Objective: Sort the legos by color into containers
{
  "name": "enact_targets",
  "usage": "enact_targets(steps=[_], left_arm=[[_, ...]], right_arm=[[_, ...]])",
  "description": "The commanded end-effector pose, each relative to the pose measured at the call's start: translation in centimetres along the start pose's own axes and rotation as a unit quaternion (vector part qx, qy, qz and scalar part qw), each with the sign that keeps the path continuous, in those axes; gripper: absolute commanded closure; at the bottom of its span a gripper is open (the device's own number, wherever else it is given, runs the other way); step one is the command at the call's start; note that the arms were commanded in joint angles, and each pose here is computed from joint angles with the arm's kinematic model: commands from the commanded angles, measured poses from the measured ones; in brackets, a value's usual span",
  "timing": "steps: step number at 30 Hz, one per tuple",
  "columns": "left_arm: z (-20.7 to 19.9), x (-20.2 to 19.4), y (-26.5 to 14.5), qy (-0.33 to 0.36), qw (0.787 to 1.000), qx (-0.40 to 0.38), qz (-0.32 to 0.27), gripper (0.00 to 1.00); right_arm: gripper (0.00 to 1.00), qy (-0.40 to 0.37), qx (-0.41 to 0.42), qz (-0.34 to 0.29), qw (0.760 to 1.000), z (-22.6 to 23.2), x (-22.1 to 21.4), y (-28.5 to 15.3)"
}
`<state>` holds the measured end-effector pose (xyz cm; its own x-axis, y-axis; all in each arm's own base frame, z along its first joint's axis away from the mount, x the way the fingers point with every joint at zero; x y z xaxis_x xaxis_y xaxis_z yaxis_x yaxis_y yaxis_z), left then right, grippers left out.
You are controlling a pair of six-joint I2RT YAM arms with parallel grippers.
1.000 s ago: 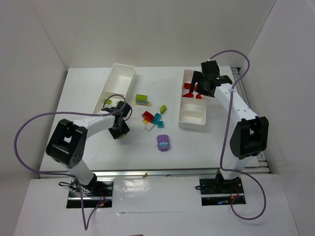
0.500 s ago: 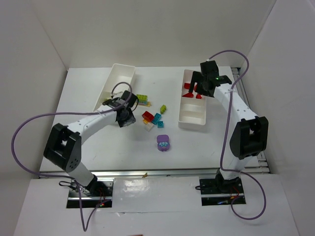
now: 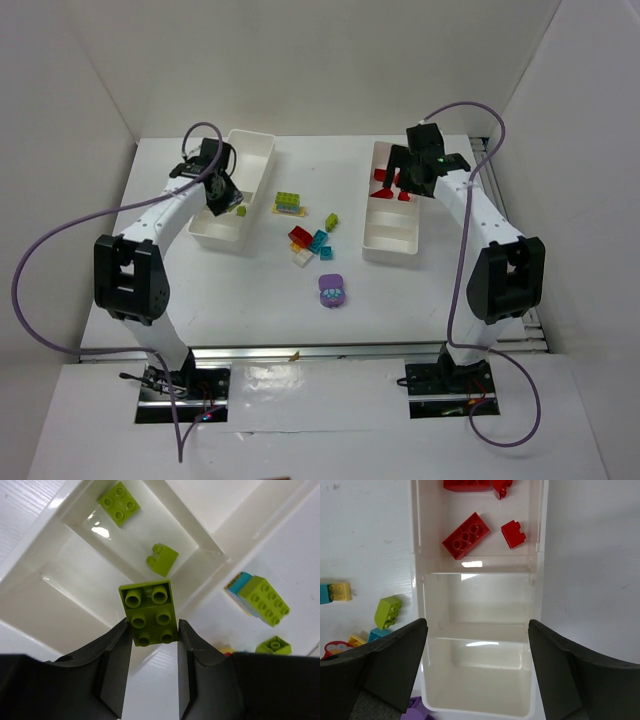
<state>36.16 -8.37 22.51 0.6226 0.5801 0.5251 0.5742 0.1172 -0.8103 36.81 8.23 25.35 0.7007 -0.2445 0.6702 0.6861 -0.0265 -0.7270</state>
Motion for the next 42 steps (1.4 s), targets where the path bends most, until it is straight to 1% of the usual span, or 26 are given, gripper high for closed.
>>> enact_targets(steps=[1, 4, 5, 8, 9, 11, 12, 13, 14, 16, 17, 19, 22, 23, 24, 27, 28, 30, 32, 37, 39, 40, 41, 42], left_arm=[[0.6, 1.6, 1.1, 0.007, 1.000, 0.014, -0.012, 0.85], [0.8, 2.8, 2.3, 0.006, 1.000, 0.003, -0.016, 0.84], [0.7, 2.6, 3.5, 0.015, 1.000, 0.011, -0.007, 0.84], [0.7, 3.0, 4.6, 0.017, 1.000, 0.019, -0.001, 0.83], [0.6, 2.9, 5.1, 0.018, 1.000, 0.022, 0.003, 0.83], [0.4, 2.9, 5.6, 0.023, 1.000, 0.018, 0.005, 0.63], [0.5, 2.7, 6.1, 0.029, 0.999, 0.023, 0.010, 0.51], [0.5, 2.7, 6.1, 0.029, 0.999, 0.019, 0.013, 0.33], [0.5, 2.7, 6.1, 0.029, 0.999, 0.019, 0.013, 0.28], [0.3, 2.7, 6.1, 0.033, 0.999, 0.011, 0.014, 0.23], [0.5, 2.9, 6.1, 0.029, 0.999, 0.009, 0.017, 0.17], [0.3, 3.2, 5.6, 0.032, 0.999, -0.001, 0.014, 0.15], [-0.3, 4.0, 3.5, 0.038, 0.999, -0.036, 0.003, 0.15], [-0.9, 3.9, 2.4, 0.047, 0.997, -0.058, 0.007, 0.15], [-1.5, 4.0, 0.7, 0.050, 0.996, -0.080, -0.001, 0.15], [-2.5, 3.4, -2.1, 0.075, 0.990, -0.120, -0.009, 0.15], [-2.4, 3.8, -3.6, 0.077, 0.988, -0.132, -0.025, 0.15], [-2.4, 3.2, -4.5, 0.087, 0.985, -0.147, -0.020, 0.15], [-2.1, 3.2, -5.8, 0.086, 0.983, -0.159, -0.027, 0.15], [-1.3, 3.2, -6.7, 0.107, 0.982, -0.152, -0.037, 0.15], [-1.1, 3.1, -6.7, 0.112, 0.983, -0.143, -0.037, 0.15], [-1.0, 3.0, -6.7, 0.113, 0.983, -0.139, -0.032, 0.15], [-1.1, 3.3, -7.3, 0.112, 0.982, -0.145, -0.040, 0.15], [-0.9, 3.1, -7.3, 0.113, 0.983, -0.139, -0.032, 0.15]], right_arm=[[0.11, -0.003, 0.015, -0.006, 1.000, 0.8, 0.0, 0.0], [0.11, -0.017, 0.039, -0.012, 0.999, 2.6, -0.4, -0.3], [0.11, -0.030, 0.053, -0.001, 0.998, 3.7, -1.2, -0.1], [0.11, -0.051, 0.069, 0.003, 0.996, 6.2, -1.7, 0.3], [0.11, -0.067, 0.080, 0.010, 0.995, 7.6, -2.5, 0.1], [0.11, -0.072, 0.081, 0.020, 0.994, 9.0, -3.3, 0.8], [0.11, -0.074, 0.096, 0.012, 0.993, 10.3, -3.6, 0.7], [0.11, -0.070, 0.101, 0.011, 0.992, 11.0, -3.8, 0.9], [0.11, -0.066, 0.101, 0.012, 0.993, 11.3, -3.9, 1.6], [0.11, -0.069, 0.111, 0.021, 0.991, 12.5, -4.6, 1.9], [0.11, -0.068, 0.114, 0.023, 0.991, 13.4, -4.7, 2.3], [0.11, -0.074, 0.115, 0.029, 0.990, 13.9, -5.0, 2.6], [0.11, -0.081, 0.103, 0.036, 0.991, 14.3, -5.6, 3.5], [0.13, -0.076, 0.103, 0.036, 0.991, 14.4, -5.6, 3.5], [0.14, -0.079, 0.092, 0.044, 0.992, 14.4, -6.0, 4.2], [0.16, -0.078, 0.089, 0.058, 0.991, 14.5, -6.7, 5.2], [0.16, -0.081, 0.089, 0.068, 0.990, 14.6, -7.0, 5.7], [0.17, -0.077, 0.084, 0.074, 0.991, 14.8, -7.2, 6.2], [0.17, -0.072, 0.086, 0.086, 0.990, 15.2, -7.4, 7.0], [0.17, -0.075, 0.081, 0.104, 0.989, 16.5, -8.5, 8.4], [0.21, -0.072, 0.055, 0.113, 0.989, 16.6, -9.1, 8.8], [0.27, -0.074, 0.050, 0.120, 0.989, 16.7, -9.3, 9.3], [0.28, -0.072, 0.034, 0.122, 0.989, 16.4, -9.4, 9.3], [0.28, -0.066, 0.033, 0.122, 0.990, 16.4, -9.5, 9.3]])
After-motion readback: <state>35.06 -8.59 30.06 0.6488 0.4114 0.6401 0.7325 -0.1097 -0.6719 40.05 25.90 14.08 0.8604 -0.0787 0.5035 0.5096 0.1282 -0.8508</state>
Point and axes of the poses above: each gripper's point midway between its finger pads, its own y axis out along the fingers, its own z axis along the line the jaws close on, x = y × z, the point moved 10 cm from there along -y, back along the fingers, and after that the axes turned 1 degree about y, right-handed, at the moved point
